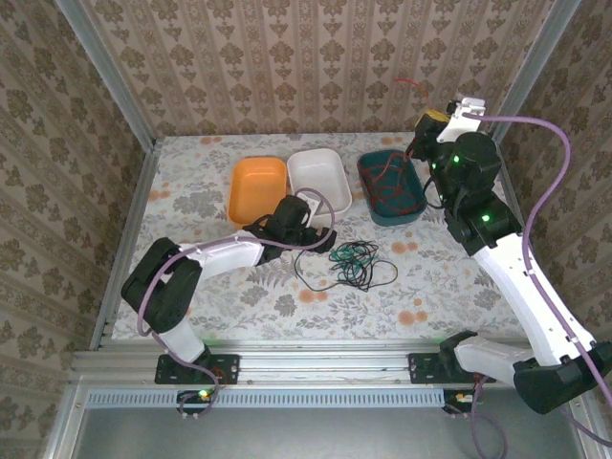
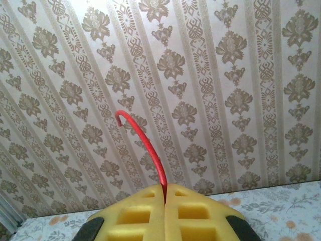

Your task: Untangle the cables

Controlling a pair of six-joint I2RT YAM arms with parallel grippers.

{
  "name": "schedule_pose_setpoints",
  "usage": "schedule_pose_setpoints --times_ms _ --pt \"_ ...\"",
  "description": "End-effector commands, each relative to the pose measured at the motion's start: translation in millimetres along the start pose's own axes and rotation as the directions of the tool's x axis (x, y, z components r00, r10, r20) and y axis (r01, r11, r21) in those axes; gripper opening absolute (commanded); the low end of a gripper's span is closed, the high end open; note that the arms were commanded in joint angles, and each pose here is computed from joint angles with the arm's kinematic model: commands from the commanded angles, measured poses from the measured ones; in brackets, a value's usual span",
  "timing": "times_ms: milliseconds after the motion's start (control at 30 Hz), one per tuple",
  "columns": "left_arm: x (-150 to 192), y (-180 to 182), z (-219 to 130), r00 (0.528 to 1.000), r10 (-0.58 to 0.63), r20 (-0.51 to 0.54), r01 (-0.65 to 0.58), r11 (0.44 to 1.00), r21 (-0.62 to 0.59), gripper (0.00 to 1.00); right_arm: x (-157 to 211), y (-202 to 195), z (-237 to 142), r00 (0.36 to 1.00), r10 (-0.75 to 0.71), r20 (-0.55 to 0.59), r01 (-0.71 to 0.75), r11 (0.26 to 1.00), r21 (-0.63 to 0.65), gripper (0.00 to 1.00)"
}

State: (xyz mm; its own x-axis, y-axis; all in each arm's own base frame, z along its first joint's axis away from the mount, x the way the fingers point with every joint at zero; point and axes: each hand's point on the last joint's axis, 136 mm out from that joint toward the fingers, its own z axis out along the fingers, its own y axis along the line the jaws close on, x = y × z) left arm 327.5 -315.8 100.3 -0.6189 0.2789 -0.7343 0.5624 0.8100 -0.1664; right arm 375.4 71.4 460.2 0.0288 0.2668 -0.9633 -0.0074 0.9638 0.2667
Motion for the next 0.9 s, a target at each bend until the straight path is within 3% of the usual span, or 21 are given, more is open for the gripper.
schedule_pose_setpoints --times_ms 0,267,400,700,867 --pt "-14 8 -10 0.998 -0.034 0.056 0.037 0.998 -0.044 1.0 -13 -4 10 0.999 -0.015 0.045 0.013 0.999 0.034 0.0" --pt "-18 11 -12 0.996 -0.046 0.073 0.05 0.997 -0.061 1.0 46 -28 59 0.993 -0.098 -0.066 0.108 0.978 0.181 0.0" --pt "-15 11 -13 0.996 -0.06 0.073 0.064 0.996 -0.057 1.0 103 -46 82 0.967 -0.147 -0.207 0.198 0.947 0.252 0.0" --pt "-9 12 -13 0.996 -0.062 0.063 0.066 0.996 -0.065 1.0 165 -72 94 0.914 -0.155 -0.374 0.276 0.915 0.295 0.0" --pt "-10 8 -11 0.996 -0.06 0.063 0.064 0.996 -0.056 1.0 202 -95 101 0.881 -0.077 -0.467 0.245 0.918 0.311 0.0"
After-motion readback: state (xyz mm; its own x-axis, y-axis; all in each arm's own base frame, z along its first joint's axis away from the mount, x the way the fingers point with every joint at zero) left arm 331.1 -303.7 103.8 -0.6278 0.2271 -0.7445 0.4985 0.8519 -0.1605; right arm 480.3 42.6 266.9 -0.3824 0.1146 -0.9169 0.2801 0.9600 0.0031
